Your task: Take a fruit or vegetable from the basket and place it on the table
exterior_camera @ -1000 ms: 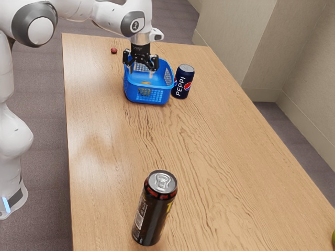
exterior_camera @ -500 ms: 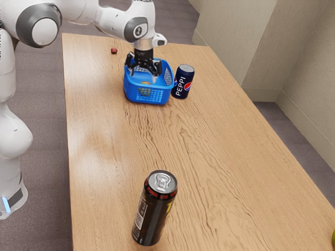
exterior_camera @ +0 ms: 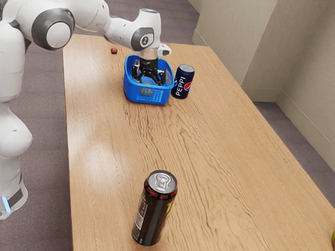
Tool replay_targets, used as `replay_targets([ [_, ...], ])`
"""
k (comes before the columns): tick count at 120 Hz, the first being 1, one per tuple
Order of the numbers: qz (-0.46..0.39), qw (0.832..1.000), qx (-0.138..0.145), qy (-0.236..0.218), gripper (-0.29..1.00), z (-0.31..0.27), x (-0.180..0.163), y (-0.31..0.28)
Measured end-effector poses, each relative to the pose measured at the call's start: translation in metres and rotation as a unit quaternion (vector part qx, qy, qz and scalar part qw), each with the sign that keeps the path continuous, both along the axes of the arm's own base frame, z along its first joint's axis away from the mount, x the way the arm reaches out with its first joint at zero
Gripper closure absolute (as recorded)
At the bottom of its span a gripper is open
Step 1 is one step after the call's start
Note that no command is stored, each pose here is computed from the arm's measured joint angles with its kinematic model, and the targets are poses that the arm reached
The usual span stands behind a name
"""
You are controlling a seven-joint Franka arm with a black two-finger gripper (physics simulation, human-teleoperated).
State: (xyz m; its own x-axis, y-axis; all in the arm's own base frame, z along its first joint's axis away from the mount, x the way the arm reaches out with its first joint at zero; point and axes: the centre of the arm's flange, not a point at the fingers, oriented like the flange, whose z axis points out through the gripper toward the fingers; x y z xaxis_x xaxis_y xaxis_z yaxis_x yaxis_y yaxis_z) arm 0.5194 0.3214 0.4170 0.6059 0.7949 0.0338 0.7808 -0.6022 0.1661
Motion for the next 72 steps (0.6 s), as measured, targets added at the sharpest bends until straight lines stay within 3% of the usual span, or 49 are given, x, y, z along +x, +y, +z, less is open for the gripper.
replay_targets([
  [14, 0.002, 1.000, 0.001, 0.000, 0.31, -0.001, 0.000, 0.001],
  [48, 0.014, 1.000, 0.006, -0.003, 0.34, 0.004, 0.001, -0.001],
  [72, 0.023, 0.994, 0.066, -0.089, 0.34, 0.131, -0.025, -0.020],
])
